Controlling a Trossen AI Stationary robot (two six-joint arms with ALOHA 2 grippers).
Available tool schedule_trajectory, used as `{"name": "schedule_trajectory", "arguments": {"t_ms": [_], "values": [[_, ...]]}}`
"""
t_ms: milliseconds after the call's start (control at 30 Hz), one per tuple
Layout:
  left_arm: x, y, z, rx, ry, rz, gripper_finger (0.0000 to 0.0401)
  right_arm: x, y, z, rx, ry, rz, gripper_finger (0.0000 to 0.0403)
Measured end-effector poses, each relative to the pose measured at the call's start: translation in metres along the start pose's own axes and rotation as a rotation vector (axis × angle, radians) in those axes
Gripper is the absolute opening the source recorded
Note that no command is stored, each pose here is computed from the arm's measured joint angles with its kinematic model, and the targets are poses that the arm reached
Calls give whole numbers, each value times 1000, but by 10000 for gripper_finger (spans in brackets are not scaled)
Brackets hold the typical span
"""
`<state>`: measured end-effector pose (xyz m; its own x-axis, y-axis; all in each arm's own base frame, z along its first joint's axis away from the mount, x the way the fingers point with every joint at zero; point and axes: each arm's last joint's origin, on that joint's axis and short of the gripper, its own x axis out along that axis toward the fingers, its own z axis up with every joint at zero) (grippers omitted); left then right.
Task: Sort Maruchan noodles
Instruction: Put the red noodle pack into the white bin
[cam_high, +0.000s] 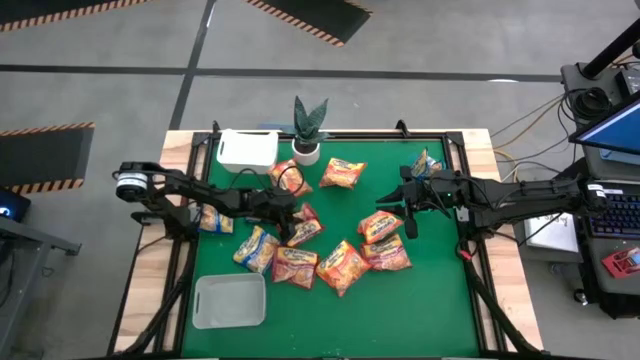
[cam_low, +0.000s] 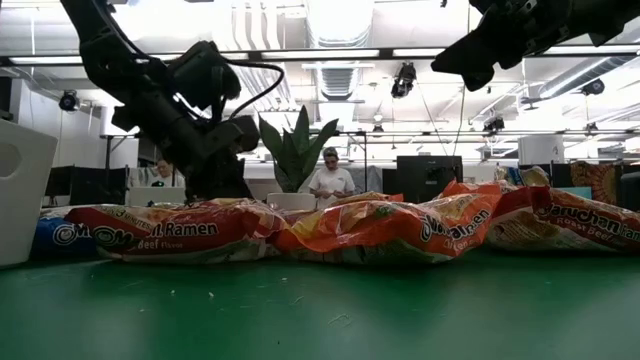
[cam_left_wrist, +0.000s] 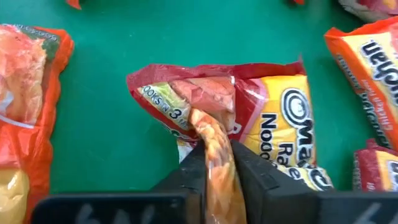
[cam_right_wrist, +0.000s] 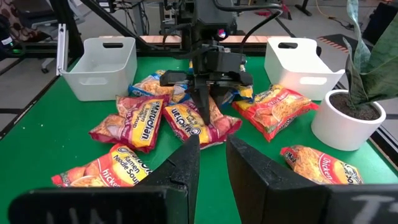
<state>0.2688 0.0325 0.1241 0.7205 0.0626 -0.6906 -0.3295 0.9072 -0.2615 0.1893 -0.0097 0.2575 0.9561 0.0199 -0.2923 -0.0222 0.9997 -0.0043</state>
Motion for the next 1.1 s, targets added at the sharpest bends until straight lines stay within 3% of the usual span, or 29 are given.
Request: {"name": "schedule_trajectory", "arguments": {"t_ms": [267, 500, 633, 933, 1100], "values": [[-22, -8, 21, 58, -49, -24, 19, 0, 0, 0, 0, 0, -1, 67], [-68, -18, 55, 170, -65, 112, 19, 0, 0, 0, 0, 0, -1, 67], [-98, -16, 66, 230, -20, 349, 20, 0, 0, 0, 3, 1, -1, 71], [-155, 9, 84, 244, 73, 1107, 22, 0, 0, 0, 2, 1, -1, 64], [-161, 40, 90, 141, 107, 1239, 18, 0, 0, 0, 3, 1, -1, 66]]}}
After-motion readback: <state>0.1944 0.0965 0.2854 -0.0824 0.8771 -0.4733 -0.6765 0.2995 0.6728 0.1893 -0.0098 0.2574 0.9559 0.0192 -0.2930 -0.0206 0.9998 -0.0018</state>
